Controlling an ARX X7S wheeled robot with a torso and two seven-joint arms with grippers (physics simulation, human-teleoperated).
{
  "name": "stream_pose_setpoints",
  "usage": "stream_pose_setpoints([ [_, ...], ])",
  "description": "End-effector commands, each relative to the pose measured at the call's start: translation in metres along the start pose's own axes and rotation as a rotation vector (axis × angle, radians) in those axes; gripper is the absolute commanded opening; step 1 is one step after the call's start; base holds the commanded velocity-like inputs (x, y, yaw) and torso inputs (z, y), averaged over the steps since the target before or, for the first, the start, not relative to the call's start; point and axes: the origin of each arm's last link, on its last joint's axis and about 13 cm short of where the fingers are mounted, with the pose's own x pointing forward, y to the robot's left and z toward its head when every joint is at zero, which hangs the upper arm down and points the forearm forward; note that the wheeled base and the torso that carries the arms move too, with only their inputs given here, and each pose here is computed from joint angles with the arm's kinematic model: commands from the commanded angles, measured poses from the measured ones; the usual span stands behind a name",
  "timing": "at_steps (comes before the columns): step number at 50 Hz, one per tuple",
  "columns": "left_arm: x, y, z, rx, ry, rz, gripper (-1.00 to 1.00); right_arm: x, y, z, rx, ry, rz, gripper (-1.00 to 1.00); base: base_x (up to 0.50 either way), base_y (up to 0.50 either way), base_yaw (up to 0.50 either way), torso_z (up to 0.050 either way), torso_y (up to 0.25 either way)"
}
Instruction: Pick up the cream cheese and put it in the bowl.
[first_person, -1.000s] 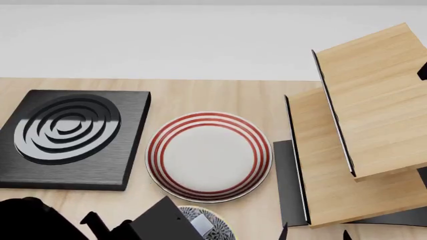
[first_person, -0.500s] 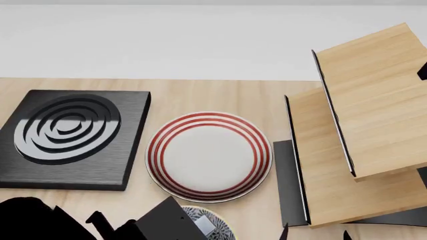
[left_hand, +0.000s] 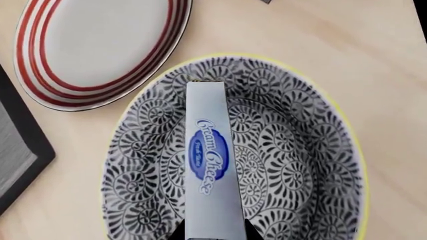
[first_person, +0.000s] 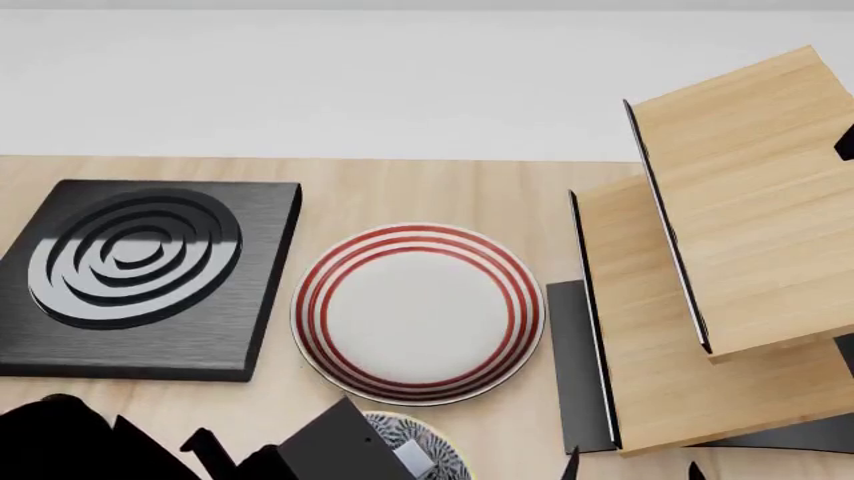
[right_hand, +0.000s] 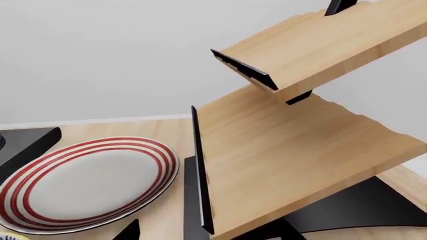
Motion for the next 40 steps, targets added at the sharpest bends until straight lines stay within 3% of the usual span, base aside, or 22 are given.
stream_pose_setpoints([
  [1, 0.006, 0.004, 0.001, -0.011, -0.003, 0.015, -1.0, 0.0, -0.001, 0.0, 0.003, -0.001, -0.003, 1.0, 0.0, 0.0, 0.0, 0.0, 0.0],
  [21, 0.012, 0.007, -0.002, -0.012, -0.004, 0.017, -1.0, 0.001, 0.0, -0.001, 0.002, 0.001, -0.001, 1.0, 0.0, 0.0, 0.0, 0.0, 0.0],
  [22, 0.011, 0.006, -0.002, 0.001, 0.0, 0.005, 1.0, 0.001, 0.0, -0.002, 0.001, 0.003, 0.0, 1.0, 0.0, 0.0, 0.0, 0.0, 0.0],
  [29, 0.003, 0.007, -0.002, -0.016, -0.022, 0.004, 1.0, 0.001, 0.0, -0.002, 0.0, 0.005, 0.001, 1.0, 0.0, 0.0, 0.0, 0.0, 0.0],
  [40, -0.034, 0.0, -0.002, -0.006, -0.119, 0.022, 1.0, 0.002, 0.0, -0.003, 0.002, 0.008, 0.003, 1.0, 0.0, 0.0, 0.0, 0.0, 0.0],
])
